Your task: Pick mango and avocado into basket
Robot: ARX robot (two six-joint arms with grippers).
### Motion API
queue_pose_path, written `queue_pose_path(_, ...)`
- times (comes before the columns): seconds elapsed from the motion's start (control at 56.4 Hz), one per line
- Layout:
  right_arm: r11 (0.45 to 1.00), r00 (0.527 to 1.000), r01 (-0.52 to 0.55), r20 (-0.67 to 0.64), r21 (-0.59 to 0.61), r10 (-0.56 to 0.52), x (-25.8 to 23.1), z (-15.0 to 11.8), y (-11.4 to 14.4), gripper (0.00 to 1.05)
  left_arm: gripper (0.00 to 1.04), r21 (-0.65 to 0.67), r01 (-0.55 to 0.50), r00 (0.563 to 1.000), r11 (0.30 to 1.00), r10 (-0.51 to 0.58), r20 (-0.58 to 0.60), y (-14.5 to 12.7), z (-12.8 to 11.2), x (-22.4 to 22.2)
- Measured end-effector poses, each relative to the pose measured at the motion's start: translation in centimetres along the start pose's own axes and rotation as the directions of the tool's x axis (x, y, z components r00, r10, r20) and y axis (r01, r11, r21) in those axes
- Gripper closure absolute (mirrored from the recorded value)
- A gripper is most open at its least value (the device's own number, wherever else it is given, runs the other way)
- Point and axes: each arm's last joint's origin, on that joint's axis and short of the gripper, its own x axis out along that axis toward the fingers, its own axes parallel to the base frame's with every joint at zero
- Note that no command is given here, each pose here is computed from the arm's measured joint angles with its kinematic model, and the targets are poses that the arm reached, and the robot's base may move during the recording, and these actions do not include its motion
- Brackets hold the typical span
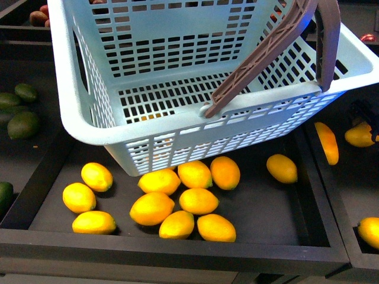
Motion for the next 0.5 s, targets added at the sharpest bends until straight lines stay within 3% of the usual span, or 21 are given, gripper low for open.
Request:
queue_pose_path(0.177, 1.0, 1.0, 0.009, 0.003, -0.004, -0.009, 0.19, -0.15, -0.15, 0.08, 0.98, 0.0, 0.0, 1.0, 1.0, 0.0, 0.0, 0.0, 0.0, 0.0)
queue_pose_path(0.302, 1.0, 1.0, 0.015, 0.002, -0.007, -0.015, 0.35, -0.28, -0.29, 0.33, 0.98, 0.0, 0.0, 1.0, 1.0, 0.0, 0.0, 0.0, 0.0, 0.0)
queue_pose_path(0.337, 1.0, 1.0, 0.016, 0.001, -0.007, -0.016, 0.39, -0.32, -0.32, 0.36, 0.98, 0.0, 0.0, 1.0, 1.0, 0.0, 0.0, -0.01, 0.01, 0.0)
queue_pose_path(0.355, 1.0, 1.0, 0.017, 0.001, -0.007, -0.017, 0.47, -0.33, -0.41, 0.44, 0.98, 0.0, 0.0, 1.0, 1.0, 0.0, 0.0, 0.0, 0.0, 0.0)
queue_pose_path(0.497, 1.0, 1.0, 0.016, 0.003, -0.005, -0.016, 0.44, -0.16, -0.5, 0.51, 0.98, 0.0, 0.0, 1.0, 1.0, 0.0, 0.0, -0.01, -0.01, 0.0)
